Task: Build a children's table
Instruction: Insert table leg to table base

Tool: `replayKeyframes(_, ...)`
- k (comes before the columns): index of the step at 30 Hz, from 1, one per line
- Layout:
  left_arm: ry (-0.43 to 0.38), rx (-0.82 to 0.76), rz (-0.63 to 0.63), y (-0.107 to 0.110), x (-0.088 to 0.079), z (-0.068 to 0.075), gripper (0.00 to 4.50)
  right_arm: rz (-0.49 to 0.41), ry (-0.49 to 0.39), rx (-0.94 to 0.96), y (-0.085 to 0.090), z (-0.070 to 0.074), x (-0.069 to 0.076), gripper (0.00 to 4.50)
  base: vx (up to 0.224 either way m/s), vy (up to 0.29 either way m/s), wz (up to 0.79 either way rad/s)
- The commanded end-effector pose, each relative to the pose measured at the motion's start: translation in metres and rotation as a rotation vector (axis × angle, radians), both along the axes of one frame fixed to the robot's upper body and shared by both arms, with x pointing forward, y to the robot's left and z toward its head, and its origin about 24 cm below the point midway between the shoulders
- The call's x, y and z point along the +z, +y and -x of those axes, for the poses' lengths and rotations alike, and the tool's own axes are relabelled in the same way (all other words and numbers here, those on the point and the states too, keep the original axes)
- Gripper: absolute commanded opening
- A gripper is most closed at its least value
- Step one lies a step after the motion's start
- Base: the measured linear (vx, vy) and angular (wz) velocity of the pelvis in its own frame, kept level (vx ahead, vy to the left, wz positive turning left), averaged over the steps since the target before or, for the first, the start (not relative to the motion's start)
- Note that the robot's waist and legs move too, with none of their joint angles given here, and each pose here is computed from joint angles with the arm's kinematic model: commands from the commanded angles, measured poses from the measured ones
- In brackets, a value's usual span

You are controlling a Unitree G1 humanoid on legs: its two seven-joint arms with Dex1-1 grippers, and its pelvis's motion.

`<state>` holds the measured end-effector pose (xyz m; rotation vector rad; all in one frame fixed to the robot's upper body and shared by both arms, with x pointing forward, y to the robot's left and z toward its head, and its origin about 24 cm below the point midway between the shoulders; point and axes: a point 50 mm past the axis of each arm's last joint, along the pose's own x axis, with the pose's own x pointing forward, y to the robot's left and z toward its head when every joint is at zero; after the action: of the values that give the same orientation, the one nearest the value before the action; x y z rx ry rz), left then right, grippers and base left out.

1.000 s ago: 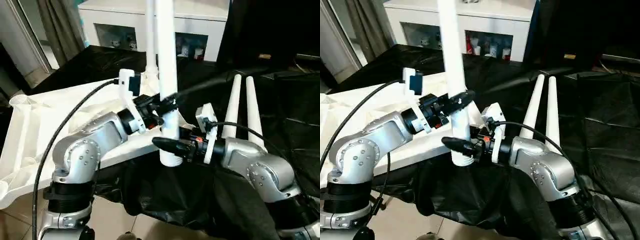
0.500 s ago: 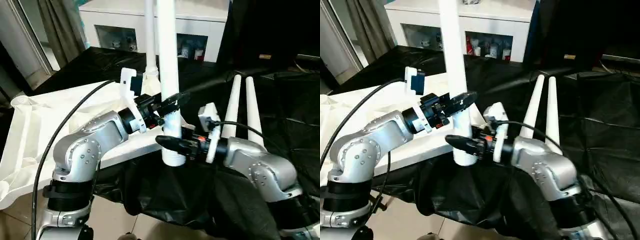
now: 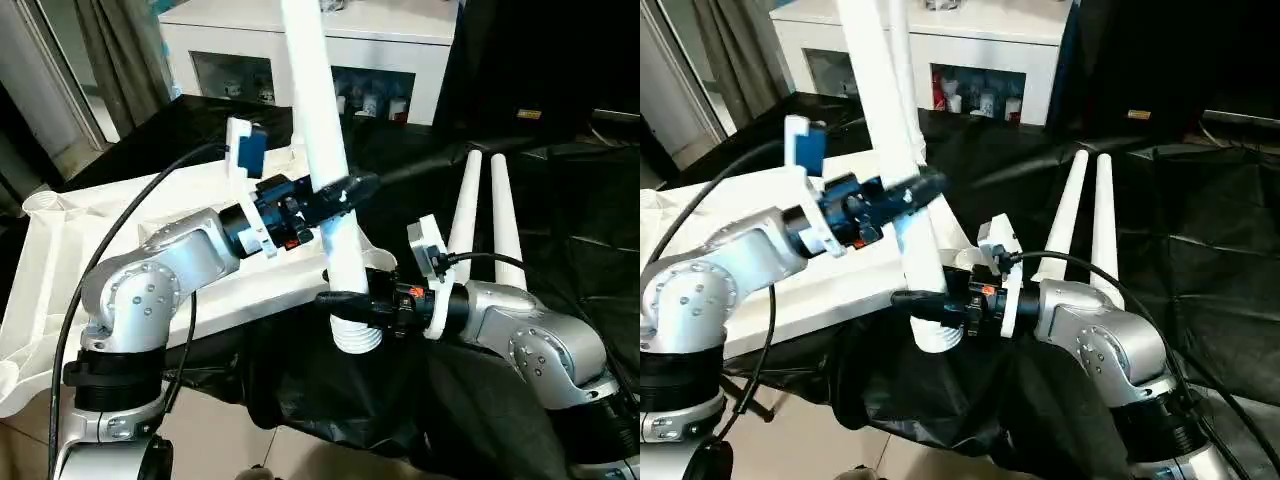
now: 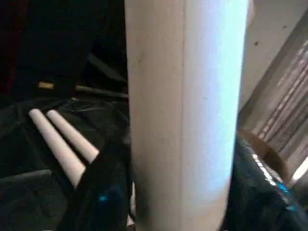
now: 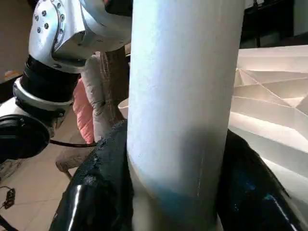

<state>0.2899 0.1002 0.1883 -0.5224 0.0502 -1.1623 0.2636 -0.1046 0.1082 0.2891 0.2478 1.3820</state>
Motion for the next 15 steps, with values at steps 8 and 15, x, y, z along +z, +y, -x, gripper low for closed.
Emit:
replayKeyframes(8,0.035,0.053,-0.045,0.0021,-0.0004,-0.0096,1.84,0.010,-0.077,0.016,0.0025,0.0010,0.0097,1.95,0.000,0.000,0.00)
replayKeyframes(15,-0.010,0.050,-0.157,-0.0035,-0.0009,-0.0081,1.83,0.039,-0.066,-0.018,0.0046,-0.0050,0.0083,2.81,0.000,0.000,0.00)
